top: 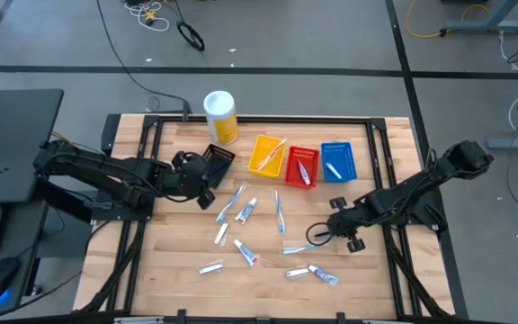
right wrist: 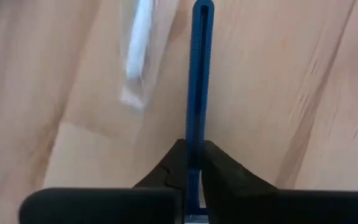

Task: Pick & Place Travel size toiletries
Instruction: Put the blue razor into the black bin

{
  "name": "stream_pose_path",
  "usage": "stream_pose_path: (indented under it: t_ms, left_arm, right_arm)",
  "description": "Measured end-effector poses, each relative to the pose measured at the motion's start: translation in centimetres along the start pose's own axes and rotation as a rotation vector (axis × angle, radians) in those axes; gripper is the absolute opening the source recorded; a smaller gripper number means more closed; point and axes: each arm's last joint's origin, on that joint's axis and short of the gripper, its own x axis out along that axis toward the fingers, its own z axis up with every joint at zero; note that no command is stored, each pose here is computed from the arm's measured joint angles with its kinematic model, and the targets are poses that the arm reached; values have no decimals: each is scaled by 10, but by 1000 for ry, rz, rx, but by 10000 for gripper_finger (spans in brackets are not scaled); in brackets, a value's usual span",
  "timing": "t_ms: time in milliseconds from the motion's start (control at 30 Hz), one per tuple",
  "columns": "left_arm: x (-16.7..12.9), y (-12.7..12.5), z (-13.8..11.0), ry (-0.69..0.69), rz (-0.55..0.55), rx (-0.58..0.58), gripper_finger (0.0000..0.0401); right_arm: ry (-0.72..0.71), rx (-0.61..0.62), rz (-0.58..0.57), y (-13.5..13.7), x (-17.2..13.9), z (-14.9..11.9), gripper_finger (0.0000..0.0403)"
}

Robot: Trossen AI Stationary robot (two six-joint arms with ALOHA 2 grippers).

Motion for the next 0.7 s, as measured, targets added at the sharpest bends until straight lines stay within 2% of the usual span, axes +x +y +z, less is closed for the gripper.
stream_pose_path:
  t_ms: [100, 200, 400, 500, 700]
  left_arm:
    - [0, 0, 0, -1, 1, 0, 160]
    - [0, 0, 0, -4, 1, -1, 160]
    - [0, -5, 8, -78, -45, -44, 160]
    - [3, -12, 13, -122, -70, 6, 160]
    - [21, -29, 15, -132, -111, 145, 160]
  right_arm:
    - [-105, 34, 2, 1, -3, 13, 27]
    - [-259, 45, -67, 0, -10, 32, 27]
    - [-593, 7, -383, -13, -27, 65, 26]
    - [-733, 12, -522, -25, -36, 79, 26]
    - [-848, 3, -606, -46, -36, 97, 26]
